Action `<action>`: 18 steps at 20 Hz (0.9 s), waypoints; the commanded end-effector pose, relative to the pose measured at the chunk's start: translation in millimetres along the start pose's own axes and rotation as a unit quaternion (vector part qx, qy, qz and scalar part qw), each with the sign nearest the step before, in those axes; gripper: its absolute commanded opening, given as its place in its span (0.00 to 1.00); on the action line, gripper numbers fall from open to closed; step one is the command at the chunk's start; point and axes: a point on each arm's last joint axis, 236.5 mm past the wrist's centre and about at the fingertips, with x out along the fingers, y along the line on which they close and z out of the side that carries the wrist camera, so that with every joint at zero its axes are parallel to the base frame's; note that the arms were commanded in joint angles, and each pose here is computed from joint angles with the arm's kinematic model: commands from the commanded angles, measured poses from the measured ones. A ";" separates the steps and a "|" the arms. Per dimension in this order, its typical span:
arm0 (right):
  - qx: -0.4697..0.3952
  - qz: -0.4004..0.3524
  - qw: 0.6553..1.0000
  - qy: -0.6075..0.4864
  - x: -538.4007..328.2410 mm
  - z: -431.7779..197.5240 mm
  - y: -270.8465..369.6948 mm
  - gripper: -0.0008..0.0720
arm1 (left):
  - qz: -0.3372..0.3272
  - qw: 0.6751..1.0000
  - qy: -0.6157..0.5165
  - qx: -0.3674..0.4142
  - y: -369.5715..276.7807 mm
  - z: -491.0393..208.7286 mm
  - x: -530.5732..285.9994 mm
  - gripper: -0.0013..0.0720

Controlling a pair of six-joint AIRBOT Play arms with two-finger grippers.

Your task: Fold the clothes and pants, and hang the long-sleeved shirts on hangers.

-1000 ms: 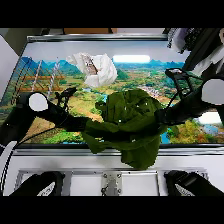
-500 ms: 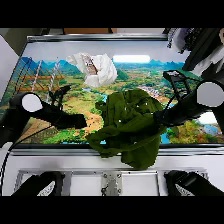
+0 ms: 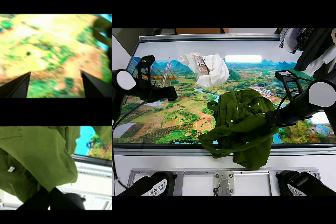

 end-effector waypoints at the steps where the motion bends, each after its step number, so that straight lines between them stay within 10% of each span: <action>1: -0.001 0.000 1.000 0.001 0.2 -0.6 0.2 0.03 | 0.123 0.992 -0.019 0.029 64.0 44.5 33.1 0.96; 18: -0.001 0.000 1.000 0.001 0.2 -0.6 0.3 0.03 | 0.229 0.969 0.069 0.067 150.5 53.0 194.6 0.95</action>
